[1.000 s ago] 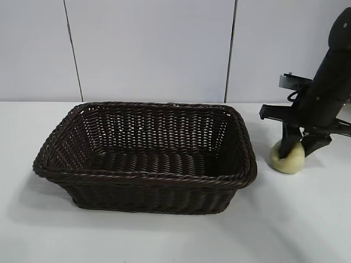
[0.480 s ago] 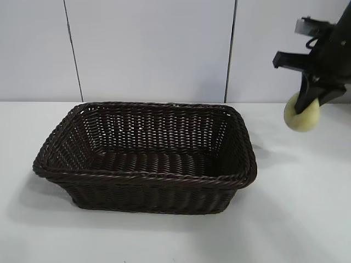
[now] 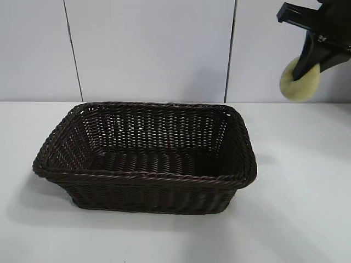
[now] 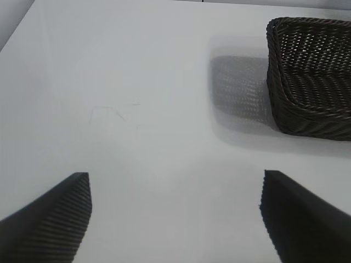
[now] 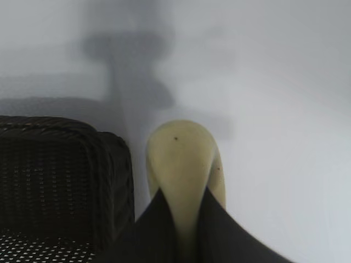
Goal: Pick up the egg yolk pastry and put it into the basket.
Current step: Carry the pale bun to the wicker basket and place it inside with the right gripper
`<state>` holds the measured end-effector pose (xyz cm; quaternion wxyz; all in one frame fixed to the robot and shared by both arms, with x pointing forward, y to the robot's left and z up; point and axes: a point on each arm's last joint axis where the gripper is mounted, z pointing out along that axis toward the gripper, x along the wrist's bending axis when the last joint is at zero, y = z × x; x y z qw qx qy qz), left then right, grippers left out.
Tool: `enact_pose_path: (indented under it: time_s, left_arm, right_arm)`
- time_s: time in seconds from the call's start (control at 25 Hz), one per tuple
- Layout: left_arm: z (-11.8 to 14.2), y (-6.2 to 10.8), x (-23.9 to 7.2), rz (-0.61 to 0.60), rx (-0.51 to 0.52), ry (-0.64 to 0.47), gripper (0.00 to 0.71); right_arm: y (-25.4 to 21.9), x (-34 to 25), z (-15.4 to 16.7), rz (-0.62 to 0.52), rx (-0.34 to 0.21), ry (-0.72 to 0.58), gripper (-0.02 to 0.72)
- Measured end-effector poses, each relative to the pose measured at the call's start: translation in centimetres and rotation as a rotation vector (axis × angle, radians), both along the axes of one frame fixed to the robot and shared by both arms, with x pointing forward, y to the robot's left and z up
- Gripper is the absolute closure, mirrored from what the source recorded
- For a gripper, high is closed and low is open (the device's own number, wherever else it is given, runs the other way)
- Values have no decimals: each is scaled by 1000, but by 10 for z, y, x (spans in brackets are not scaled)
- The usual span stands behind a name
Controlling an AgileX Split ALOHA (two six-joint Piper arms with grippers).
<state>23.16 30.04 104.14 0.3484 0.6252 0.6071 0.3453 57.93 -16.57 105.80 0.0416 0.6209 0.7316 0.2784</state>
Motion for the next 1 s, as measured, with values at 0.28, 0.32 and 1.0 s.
enact_pose_path:
  time_s: [0.28, 0.32, 1.0]
  left_arm:
    - [0, 0, 0, 0, 0, 0, 103]
    - [0, 0, 0, 0, 0, 0, 103]
    - [0, 0, 0, 0, 0, 0, 103]
  right_arm:
    - [70, -25, 6, 160, 53, -116, 672]
    - [77, -27, 6, 168, 63, -129, 672]
    - [117, 2, -108, 163, -8, -17, 673]
